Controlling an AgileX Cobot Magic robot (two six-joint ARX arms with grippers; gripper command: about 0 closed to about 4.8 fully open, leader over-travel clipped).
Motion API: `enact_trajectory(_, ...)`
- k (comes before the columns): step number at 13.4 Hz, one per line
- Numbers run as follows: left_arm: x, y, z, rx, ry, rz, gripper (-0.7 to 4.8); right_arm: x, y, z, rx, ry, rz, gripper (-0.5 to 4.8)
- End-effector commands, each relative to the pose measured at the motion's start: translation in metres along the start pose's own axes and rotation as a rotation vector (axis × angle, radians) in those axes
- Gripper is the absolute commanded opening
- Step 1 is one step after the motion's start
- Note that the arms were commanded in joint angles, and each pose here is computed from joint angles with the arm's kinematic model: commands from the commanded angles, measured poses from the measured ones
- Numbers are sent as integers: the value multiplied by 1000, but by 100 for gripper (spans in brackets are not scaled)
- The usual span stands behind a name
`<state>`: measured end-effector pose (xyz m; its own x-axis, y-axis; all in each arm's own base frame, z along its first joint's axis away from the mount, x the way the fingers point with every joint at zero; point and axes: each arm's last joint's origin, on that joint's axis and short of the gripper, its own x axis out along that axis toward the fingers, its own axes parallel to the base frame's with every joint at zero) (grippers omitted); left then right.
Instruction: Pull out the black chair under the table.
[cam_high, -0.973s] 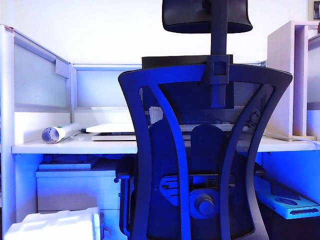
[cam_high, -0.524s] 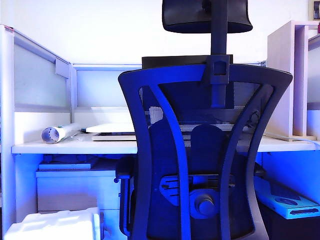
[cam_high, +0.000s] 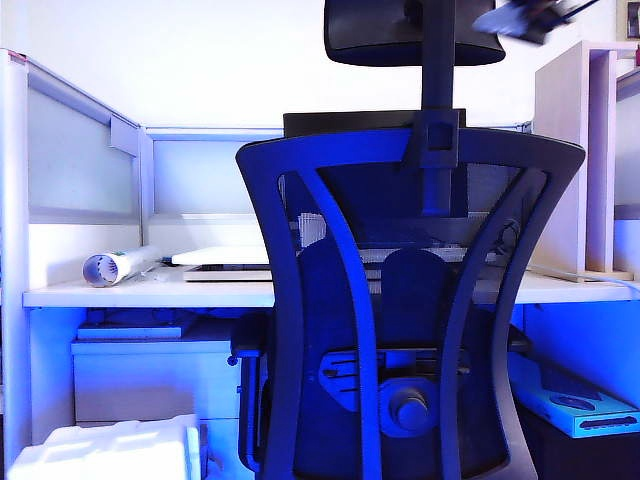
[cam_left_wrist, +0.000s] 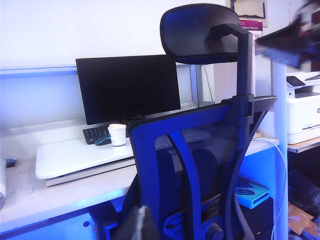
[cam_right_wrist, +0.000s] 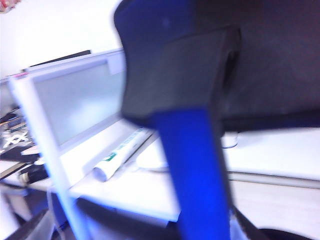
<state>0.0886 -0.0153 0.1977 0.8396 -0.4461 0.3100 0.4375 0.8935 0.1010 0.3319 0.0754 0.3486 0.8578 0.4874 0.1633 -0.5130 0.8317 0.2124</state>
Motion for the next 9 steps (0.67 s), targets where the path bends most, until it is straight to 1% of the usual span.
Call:
enact_trajectory(1,0,0,1,4,-12,-2,-4,30,-12,-1,-3,-8,-16,479)
enact_trajectory(2,0,0,1,11,-11,-1,-4,62,-27,-11,2,-3,-55,479)
enact_trajectory(3,0,0,1,11,-11,5,-4,66,-28,-15,15,5,-56,474)
enact_trajectory(4,0,0,1,11,-11,13,-4,69,-27,-19,26,13,-50,313)
enact_trajectory(5,0,1,1,11,-12,25,-5,70,-27,-19,25,14,-50,137)
enact_trajectory(6,0,1,1,12,-12,27,-4,69,-27,-18,18,5,-46,25)
enact_trajectory(7,0,1,1,12,-12,35,-4,69,-26,-15,11,-17,-40,-7)
enact_trajectory(9,0,1,1,13,-11,36,-4,69,-25,-11,1,-46,-33,-8)
